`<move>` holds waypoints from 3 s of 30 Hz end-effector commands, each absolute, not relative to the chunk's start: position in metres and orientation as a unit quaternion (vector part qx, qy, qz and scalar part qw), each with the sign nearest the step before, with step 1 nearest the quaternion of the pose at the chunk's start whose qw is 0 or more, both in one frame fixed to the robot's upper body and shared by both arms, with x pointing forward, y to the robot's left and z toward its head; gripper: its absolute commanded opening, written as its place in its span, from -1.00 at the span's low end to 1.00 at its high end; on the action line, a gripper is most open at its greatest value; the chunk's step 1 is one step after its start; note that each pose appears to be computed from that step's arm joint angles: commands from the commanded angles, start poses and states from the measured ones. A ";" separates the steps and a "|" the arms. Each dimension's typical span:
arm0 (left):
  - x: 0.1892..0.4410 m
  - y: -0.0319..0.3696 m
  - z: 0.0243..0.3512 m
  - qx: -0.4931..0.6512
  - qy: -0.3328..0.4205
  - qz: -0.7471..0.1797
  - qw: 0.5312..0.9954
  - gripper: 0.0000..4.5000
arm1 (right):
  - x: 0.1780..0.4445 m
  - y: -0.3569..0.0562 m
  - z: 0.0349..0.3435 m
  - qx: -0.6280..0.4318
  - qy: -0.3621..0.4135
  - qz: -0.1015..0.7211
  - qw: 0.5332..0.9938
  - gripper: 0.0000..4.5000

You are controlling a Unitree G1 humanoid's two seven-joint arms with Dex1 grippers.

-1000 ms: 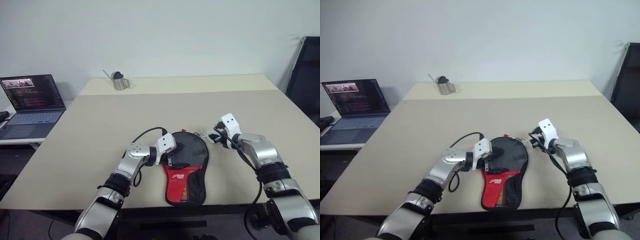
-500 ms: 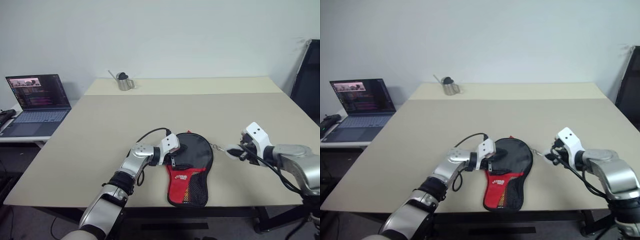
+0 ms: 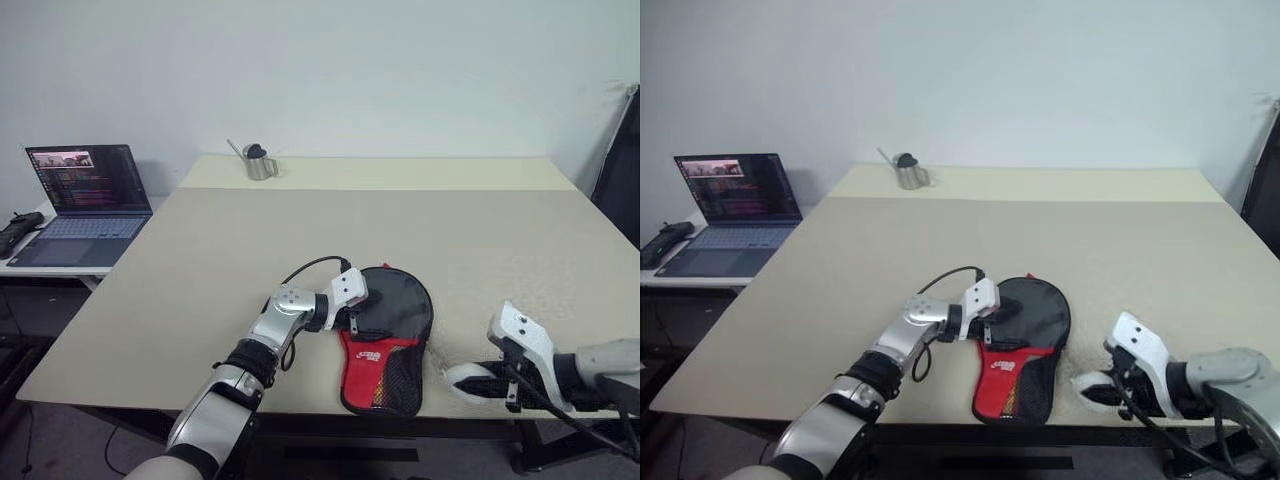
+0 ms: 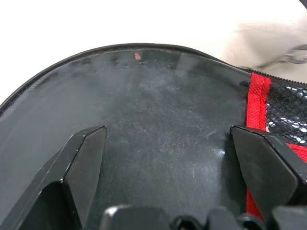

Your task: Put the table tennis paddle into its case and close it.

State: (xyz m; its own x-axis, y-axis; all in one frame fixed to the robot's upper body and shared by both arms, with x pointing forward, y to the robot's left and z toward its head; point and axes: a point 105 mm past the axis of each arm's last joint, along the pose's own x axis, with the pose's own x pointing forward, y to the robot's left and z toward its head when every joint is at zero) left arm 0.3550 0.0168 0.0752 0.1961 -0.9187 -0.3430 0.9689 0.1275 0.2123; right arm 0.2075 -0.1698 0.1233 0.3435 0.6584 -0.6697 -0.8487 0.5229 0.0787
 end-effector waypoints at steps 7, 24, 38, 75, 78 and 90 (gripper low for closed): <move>0.344 0.013 0.037 0.223 0.129 -0.638 0.726 1.00 | 0.162 -0.151 0.115 -0.113 0.358 0.526 0.763 -0.78; 0.349 -0.007 0.044 0.228 0.109 -0.637 0.728 1.00 | 0.122 -0.115 0.101 -0.047 0.363 0.558 0.745 -0.78; 0.350 -0.010 0.043 0.225 0.103 -0.632 0.735 1.00 | 0.134 -0.120 0.110 -0.054 0.352 0.547 0.758 0.31; 0.324 0.148 0.133 0.148 0.023 -0.426 0.892 1.00 | 0.344 -0.188 0.153 -0.096 0.101 0.440 0.887 0.99; 0.328 0.144 0.139 0.157 0.014 -0.408 0.899 1.00 | 0.353 -0.206 0.154 -0.109 0.105 0.422 0.894 0.99; 0.336 0.149 0.120 0.170 0.028 -0.381 0.908 1.00 | 0.347 -0.215 0.158 -0.130 0.123 0.413 0.893 0.99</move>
